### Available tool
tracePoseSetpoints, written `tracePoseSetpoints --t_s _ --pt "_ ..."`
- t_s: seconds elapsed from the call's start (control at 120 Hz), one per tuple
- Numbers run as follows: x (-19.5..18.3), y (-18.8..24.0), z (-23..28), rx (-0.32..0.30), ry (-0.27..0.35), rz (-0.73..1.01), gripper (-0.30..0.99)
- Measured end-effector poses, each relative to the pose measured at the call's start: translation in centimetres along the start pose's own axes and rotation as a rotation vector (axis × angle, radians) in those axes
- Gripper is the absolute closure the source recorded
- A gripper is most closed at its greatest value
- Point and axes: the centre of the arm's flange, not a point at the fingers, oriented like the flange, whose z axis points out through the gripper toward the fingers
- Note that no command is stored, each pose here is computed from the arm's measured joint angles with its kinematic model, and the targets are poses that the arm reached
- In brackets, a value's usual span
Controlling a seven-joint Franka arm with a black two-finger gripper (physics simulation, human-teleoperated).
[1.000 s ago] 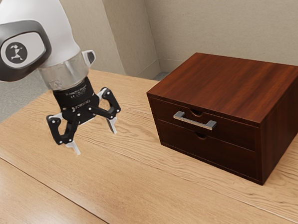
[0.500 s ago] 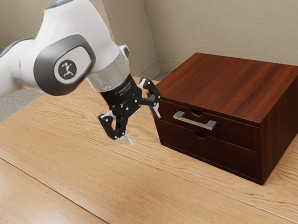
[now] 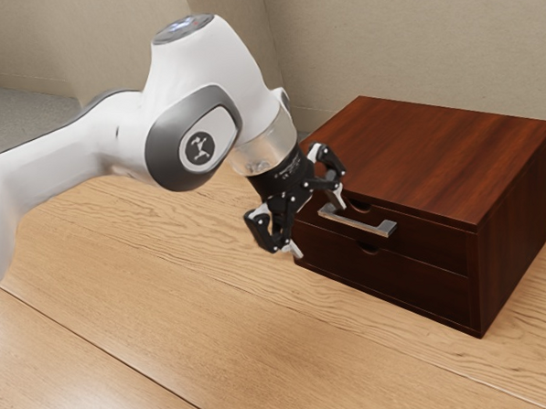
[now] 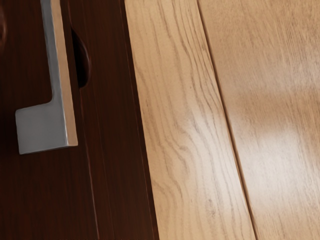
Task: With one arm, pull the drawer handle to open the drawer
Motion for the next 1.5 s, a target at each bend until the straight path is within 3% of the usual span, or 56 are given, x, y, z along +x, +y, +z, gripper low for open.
tracePoseSetpoints --t_s 0.208,0.417,0.692,0.883,1.225,1.5 --pt "2.8 0.3 1.0 -0.014 0.017 -0.052 0.0" --pt "1.0 0.9 1.3 -0.033 0.015 -0.027 0.0" --pt "1.9 1.1 2.3 -0.039 0.021 -0.039 0.0" --pt "1.2 1.3 3.0 -0.043 0.019 -0.028 0.18" --pt "1.2 1.5 3.8 -0.046 0.02 -0.027 0.33" --pt "1.0 1.5 3.6 -0.053 0.019 -0.025 0.53"
